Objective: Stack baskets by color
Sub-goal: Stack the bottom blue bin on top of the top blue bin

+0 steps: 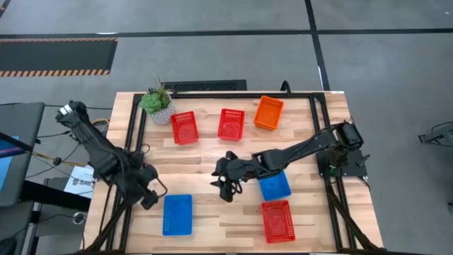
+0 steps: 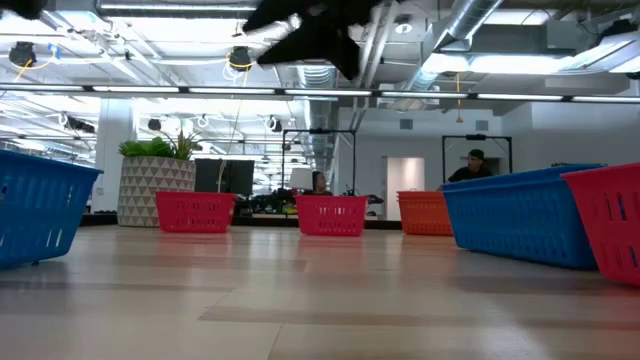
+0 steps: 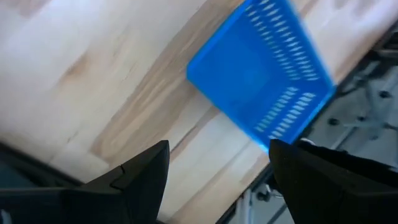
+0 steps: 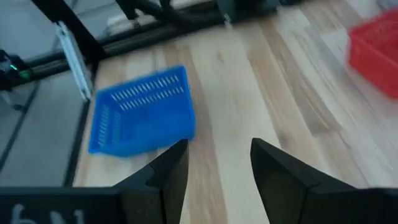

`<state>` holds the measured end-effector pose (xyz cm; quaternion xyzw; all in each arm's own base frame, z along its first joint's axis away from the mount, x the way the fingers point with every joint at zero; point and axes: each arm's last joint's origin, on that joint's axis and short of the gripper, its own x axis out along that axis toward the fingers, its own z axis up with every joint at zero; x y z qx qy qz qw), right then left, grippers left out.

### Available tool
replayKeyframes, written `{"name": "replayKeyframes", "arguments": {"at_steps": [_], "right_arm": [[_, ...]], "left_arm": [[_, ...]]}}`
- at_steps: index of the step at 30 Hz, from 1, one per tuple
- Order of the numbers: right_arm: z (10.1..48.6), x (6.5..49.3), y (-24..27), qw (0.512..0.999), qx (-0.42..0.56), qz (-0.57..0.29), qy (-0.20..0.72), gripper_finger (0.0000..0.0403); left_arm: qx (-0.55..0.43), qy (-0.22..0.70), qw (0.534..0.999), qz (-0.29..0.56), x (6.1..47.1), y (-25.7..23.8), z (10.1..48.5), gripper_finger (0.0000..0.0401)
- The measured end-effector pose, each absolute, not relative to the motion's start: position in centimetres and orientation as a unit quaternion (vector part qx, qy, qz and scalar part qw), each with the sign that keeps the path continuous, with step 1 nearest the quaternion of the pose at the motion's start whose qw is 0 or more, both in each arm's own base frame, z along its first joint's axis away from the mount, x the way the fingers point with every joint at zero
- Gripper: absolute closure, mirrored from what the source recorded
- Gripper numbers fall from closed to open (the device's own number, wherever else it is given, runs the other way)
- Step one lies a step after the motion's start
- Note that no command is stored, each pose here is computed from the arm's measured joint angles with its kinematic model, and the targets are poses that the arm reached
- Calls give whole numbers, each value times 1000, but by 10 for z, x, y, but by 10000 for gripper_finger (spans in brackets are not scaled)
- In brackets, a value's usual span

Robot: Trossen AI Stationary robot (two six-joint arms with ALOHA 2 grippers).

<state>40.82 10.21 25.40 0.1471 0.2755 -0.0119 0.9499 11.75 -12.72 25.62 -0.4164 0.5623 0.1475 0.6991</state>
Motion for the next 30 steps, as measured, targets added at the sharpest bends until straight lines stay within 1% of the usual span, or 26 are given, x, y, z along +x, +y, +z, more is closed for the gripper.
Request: {"name": "replayKeyframes", "arguments": {"at_steps": [4,10,18,23,27,30], "right_arm": [[258,419,105,952,142,-9,271,209],[255,423,105,950,140,-12,279,209],[258,422,105,950,139,-11,278,209],[256,421,105,946,149,-17,288,209],[254,417,106,940,147,-19,307,209],[257,412,106,935,148,-23,321,209]], "left_arm": [[-404,571,694,172,117,-151,242,138],[-411,548,698,210,129,-179,216,138],[-413,542,701,209,154,-205,181,138],[-404,511,726,220,182,-193,172,138],[-388,473,759,222,212,-166,174,138],[-372,450,784,208,236,-143,177,138]]}}
